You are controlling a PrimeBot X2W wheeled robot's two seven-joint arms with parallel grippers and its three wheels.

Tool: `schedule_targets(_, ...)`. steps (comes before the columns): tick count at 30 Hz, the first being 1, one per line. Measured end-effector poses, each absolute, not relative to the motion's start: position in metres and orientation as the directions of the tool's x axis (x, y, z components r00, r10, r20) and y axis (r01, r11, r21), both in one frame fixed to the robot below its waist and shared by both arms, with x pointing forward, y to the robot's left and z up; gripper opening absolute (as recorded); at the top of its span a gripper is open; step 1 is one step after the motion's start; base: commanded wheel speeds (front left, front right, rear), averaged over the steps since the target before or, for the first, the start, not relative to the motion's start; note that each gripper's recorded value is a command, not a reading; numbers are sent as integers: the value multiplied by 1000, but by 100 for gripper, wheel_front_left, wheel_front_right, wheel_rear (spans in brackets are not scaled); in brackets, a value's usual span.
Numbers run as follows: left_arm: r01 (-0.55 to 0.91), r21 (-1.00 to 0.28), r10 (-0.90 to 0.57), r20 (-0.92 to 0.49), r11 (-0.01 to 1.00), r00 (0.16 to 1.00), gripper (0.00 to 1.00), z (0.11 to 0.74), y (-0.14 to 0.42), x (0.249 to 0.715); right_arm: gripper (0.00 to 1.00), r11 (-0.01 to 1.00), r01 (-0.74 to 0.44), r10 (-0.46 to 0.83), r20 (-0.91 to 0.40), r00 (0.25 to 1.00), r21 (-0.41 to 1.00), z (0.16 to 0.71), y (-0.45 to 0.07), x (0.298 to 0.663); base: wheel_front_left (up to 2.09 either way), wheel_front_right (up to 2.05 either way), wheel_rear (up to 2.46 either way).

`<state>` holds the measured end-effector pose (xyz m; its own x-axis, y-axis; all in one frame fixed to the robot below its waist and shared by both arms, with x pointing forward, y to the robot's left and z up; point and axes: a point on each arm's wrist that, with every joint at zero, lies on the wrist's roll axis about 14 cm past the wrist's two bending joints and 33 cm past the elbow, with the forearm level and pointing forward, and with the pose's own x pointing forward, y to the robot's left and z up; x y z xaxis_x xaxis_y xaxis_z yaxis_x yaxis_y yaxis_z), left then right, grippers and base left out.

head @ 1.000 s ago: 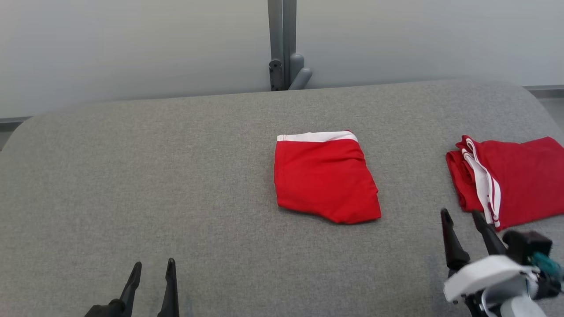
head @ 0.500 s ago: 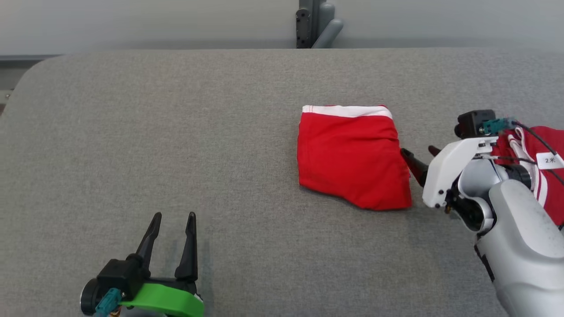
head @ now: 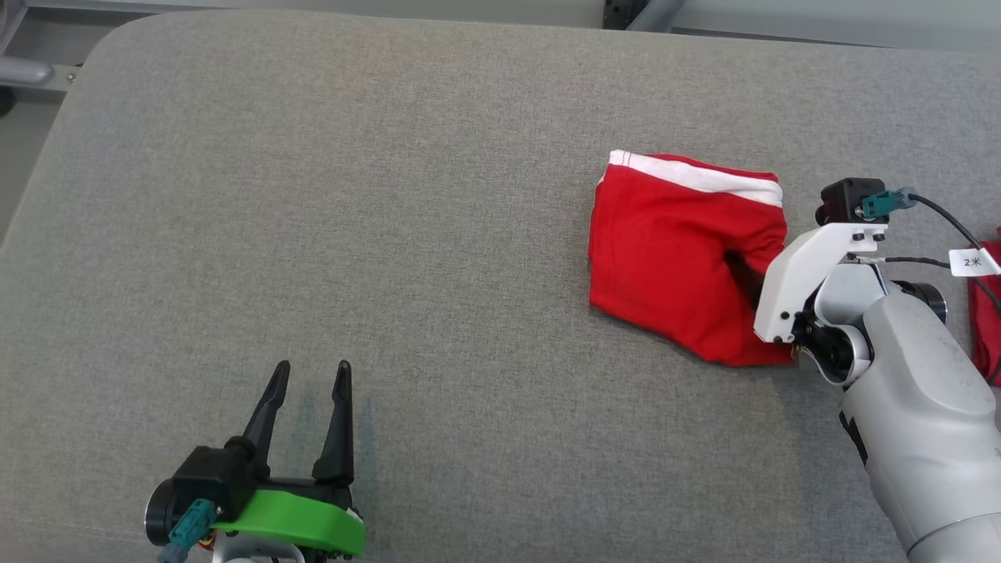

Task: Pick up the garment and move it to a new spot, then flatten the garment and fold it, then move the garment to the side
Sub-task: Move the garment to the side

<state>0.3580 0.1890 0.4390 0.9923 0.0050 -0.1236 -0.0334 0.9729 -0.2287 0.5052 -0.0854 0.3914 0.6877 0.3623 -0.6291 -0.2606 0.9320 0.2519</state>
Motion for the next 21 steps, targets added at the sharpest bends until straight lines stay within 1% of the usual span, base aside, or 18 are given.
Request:
schedule_targets(2, -37, -225, 7, -130, 974, 992, 100, 437, 190, 358, 100, 930, -254, 367, -628, 687, 266, 389, -82, 507, 0, 0, 0)
schedule_targets(3, -37, -224, 8, -131, 974, 991, 100, 437, 190, 359, 67, 929, -249, 370, -623, 689, 275, 389, -81, 508, 0, 0, 0)
schedule_targets(4, -34, -222, 5, -129, 974, 992, 100, 437, 190, 360, 0, 926, -247, 374, -617, 693, 284, 389, -79, 509, 0, 0, 0)
schedule_targets(9, -17, -222, -11, -121, 975, 993, 100, 438, 186, 368, 0, 916, -240, 392, -589, 707, 322, 398, -77, 510, 0, 0, 0)
schedule_targets(13, 9, -229, -38, -124, 973, 992, 100, 435, 177, 373, 0, 911, -265, 404, -553, 729, 316, 417, -86, 512, 0, 0, 0)
schedule_targets(17, 42, -246, -73, -119, 968, 990, 100, 435, 165, 377, 0, 927, -289, 373, -537, 757, 237, 443, -122, 511, 0, 0, 0)
schedule_targets(21, 73, -268, -105, -109, 961, 988, 100, 437, 154, 382, 0, 944, -287, 329, -567, 755, 165, 463, -165, 495, 0, 0, 0)
